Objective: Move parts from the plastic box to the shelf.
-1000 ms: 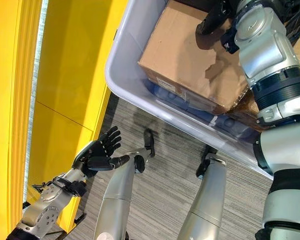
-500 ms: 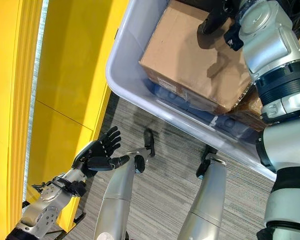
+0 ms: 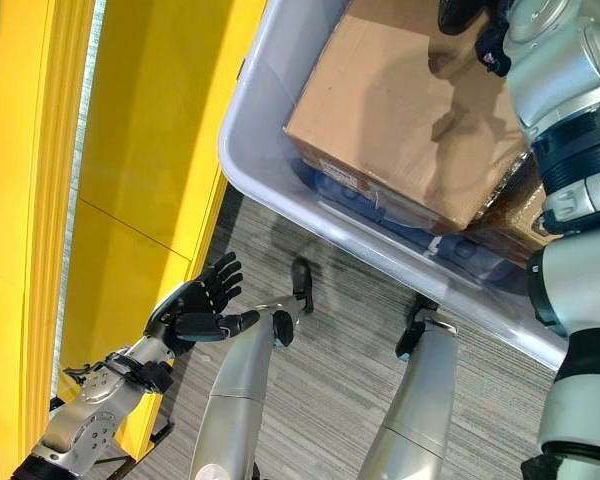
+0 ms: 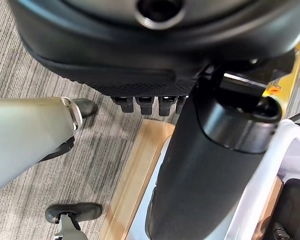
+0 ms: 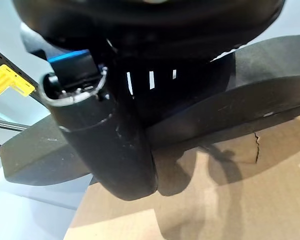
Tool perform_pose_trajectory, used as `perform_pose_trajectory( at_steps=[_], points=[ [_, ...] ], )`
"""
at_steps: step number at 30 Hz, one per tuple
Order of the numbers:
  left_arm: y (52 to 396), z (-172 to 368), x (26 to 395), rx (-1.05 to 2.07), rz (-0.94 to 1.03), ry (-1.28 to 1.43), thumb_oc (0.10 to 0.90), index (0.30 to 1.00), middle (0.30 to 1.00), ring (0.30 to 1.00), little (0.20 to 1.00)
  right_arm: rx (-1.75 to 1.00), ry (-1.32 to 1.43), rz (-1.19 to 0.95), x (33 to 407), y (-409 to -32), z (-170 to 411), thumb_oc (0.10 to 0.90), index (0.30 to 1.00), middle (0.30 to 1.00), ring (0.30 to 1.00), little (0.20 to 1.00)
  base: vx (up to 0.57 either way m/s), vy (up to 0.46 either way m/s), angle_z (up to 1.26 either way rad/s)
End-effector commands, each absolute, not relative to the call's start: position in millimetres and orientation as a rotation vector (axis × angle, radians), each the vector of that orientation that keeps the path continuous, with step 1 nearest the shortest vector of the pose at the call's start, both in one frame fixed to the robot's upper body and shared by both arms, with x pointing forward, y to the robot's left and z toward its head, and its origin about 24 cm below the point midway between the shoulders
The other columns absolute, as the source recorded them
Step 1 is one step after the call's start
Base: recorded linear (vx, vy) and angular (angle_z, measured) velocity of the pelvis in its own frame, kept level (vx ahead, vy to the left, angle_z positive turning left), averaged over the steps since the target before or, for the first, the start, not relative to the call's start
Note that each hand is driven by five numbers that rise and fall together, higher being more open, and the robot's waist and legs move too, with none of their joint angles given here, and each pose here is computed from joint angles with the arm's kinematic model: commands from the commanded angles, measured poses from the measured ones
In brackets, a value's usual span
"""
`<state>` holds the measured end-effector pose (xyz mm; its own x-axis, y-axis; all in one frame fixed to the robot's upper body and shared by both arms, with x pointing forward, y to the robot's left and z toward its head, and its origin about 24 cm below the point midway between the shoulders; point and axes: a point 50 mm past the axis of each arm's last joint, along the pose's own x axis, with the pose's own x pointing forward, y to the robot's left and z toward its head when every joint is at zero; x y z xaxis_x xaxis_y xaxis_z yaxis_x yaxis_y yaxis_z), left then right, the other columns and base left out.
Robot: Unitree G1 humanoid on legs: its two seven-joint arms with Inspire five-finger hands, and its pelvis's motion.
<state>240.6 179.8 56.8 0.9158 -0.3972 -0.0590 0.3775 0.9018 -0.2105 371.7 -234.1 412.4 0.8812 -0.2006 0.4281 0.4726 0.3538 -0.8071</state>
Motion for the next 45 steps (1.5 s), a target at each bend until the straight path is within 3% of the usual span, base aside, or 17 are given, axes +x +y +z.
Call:
perform_pose_trajectory(
  at_steps=[1,14,28,45],
  points=[
    [179,93,244,-0.127,-0.447,-0.057,0.9,1.0,1.0,1.0,1.0,-1.224,0.104,-0.414,386,-279,343,0.4,0.3,0.3,0.3,0.3,0.0,0.0,0.0],
    [178,99,242,-0.123,-0.47,-0.087,0.9,1.0,1.0,1.0,1.0,-1.386,-0.191,-0.343,386,-232,353,0.4,0.3,0.3,0.3,0.3,-0.04,-0.015,-0.01],
    [199,108,244,-0.142,-0.386,-0.11,0.9,1.0,1.0,1.0,1.0,-1.317,-0.572,-0.053,333,-178,310,0.4,0.3,0.3,0.3,0.3,-0.05,0.017,-0.14],
    [200,106,245,-0.115,-0.364,-0.077,0.9,1.0,1.0,1.0,1.0,-1.255,-0.546,0.161,304,-180,276,0.4,0.3,0.3,0.3,0.3,0.0,-0.003,-0.06]
  ],
)
